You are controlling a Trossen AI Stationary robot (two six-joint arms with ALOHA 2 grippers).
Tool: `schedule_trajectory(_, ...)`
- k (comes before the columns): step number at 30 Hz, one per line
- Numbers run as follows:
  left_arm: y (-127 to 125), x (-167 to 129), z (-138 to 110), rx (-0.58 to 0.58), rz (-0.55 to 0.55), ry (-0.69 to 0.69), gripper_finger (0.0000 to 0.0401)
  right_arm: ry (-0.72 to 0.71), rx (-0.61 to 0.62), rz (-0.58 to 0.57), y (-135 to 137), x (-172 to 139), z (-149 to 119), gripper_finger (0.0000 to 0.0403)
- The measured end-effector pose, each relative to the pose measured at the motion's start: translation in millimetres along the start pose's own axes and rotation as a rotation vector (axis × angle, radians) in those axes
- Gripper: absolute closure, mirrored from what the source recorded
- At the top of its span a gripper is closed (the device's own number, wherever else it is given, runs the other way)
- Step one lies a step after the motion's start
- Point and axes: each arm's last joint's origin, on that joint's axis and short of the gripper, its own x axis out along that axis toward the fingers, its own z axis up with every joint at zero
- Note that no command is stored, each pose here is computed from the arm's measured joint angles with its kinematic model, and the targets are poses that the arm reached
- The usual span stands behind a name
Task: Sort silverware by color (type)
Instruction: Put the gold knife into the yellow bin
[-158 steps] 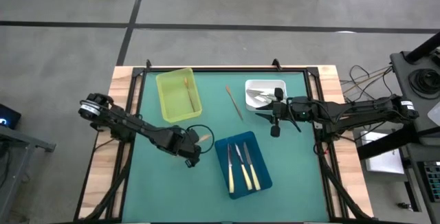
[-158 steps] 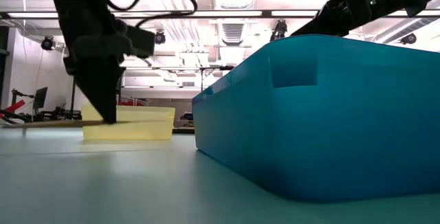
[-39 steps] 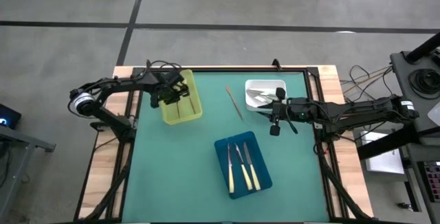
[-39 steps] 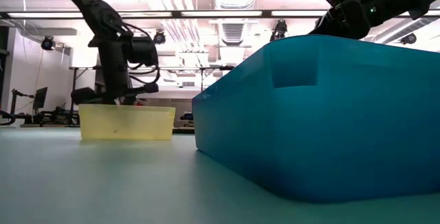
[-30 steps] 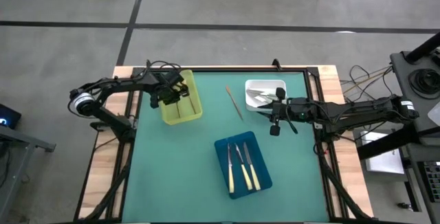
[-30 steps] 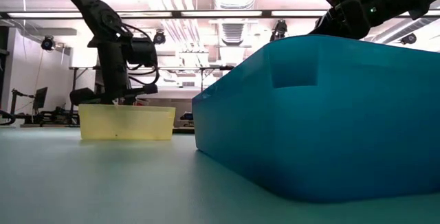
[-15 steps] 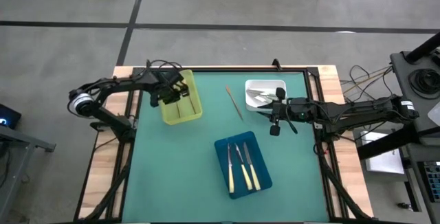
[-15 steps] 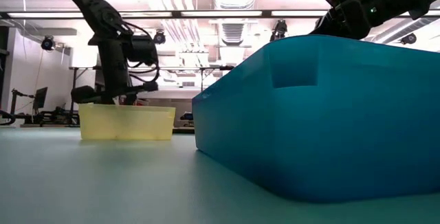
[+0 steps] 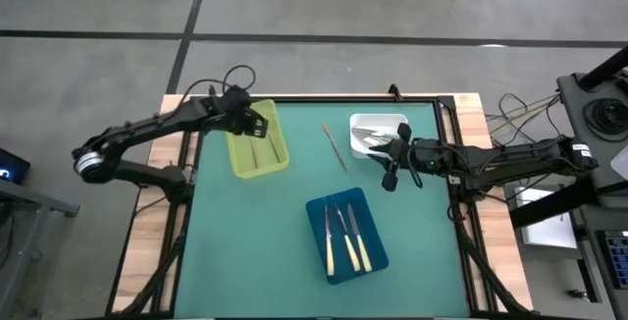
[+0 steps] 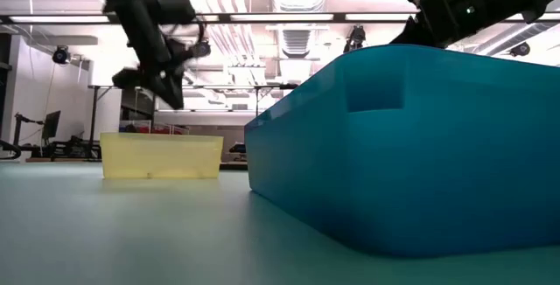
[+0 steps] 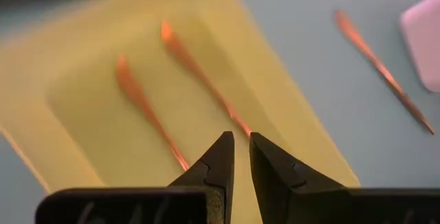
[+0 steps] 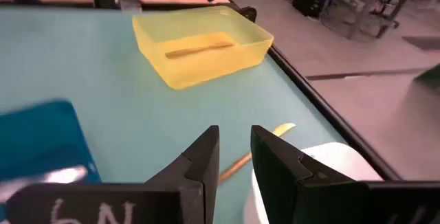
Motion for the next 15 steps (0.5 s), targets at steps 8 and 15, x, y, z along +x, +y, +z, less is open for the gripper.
schedule_trajectory(8, -21, -52, -20, 0.344, -0.067, -0.261, 0.0372, -0.01, 0.221, 0.001, 0, 0, 7, 0.0326)
schedule_trajectory(15, -43, -68, -27, 0.682, -0.18, -0.411, 0.0384, -0.056, 0.283, -0.038, 0, 10, 40, 0.0326)
